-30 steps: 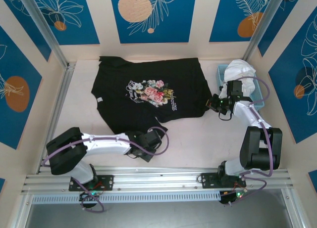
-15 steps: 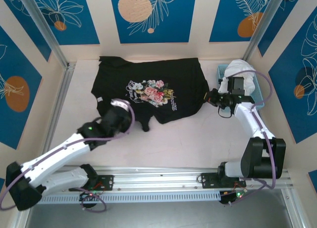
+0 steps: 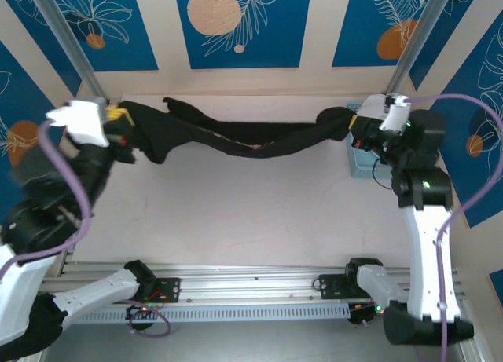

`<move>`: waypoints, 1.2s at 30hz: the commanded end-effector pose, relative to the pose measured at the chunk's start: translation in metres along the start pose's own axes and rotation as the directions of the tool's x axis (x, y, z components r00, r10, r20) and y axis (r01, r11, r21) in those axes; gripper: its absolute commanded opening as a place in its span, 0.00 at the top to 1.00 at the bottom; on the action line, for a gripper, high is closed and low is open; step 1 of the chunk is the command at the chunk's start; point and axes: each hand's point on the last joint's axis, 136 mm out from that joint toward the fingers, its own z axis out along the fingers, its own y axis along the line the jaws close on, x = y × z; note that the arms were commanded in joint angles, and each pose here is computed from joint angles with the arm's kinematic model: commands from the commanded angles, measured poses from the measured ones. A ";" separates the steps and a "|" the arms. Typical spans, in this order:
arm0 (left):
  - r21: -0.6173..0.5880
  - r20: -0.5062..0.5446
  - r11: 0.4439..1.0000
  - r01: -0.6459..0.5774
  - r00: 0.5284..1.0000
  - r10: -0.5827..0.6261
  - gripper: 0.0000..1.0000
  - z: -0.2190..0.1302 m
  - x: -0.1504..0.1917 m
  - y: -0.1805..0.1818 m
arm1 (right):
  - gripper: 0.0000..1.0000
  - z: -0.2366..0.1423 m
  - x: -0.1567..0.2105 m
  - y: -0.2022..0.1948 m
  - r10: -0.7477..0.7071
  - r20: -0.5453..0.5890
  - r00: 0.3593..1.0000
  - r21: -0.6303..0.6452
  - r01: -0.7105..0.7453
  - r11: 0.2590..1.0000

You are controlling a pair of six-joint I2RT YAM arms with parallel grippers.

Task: Fold the inside-out t-shirt

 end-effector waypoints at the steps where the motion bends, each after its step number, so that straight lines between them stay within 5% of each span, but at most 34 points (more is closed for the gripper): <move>1: -0.026 0.100 0.999 -0.045 0.994 0.047 1.00 -0.019 -0.044 0.015 | 1.00 -0.047 -0.021 0.015 -0.061 0.082 0.995 0.037 0.058 0.998; 4: -0.098 0.089 0.988 -0.121 0.988 0.130 1.00 0.004 -0.058 0.013 | 1.00 -0.071 -0.041 0.034 -0.086 0.152 0.985 0.008 0.086 0.996; 7: -0.219 -0.049 0.948 -0.232 0.973 0.226 1.00 0.060 -0.043 0.015 | 1.00 -0.064 -0.053 0.040 -0.087 0.170 0.982 -0.020 0.091 0.996; 10: -0.186 -0.183 0.979 -0.084 0.982 0.050 1.00 0.122 -0.002 0.038 | 1.00 -0.025 -0.057 0.028 -0.073 0.121 0.990 -0.021 0.076 0.997; 14: -0.222 -0.290 0.971 -0.086 0.957 0.019 1.00 0.188 0.048 0.060 | 1.00 0.044 -0.055 0.003 -0.056 0.037 0.998 -0.015 0.057 0.998; 21: -0.252 -0.294 0.966 -0.060 0.956 -0.017 1.00 0.241 0.067 0.092 | 1.00 0.137 -0.057 -0.028 -0.054 -0.055 0.997 -0.021 0.053 0.998; 28: -0.208 -0.184 0.977 -0.040 0.983 0.001 1.00 0.205 0.015 0.081 | 1.00 0.116 -0.076 -0.006 -0.123 -0.020 0.992 -0.045 0.122 0.991; 36: -0.138 0.144 0.990 0.014 0.990 0.007 1.00 0.065 -0.089 0.057 | 1.00 -0.006 -0.102 0.050 -0.206 0.176 0.963 -0.071 0.221 0.973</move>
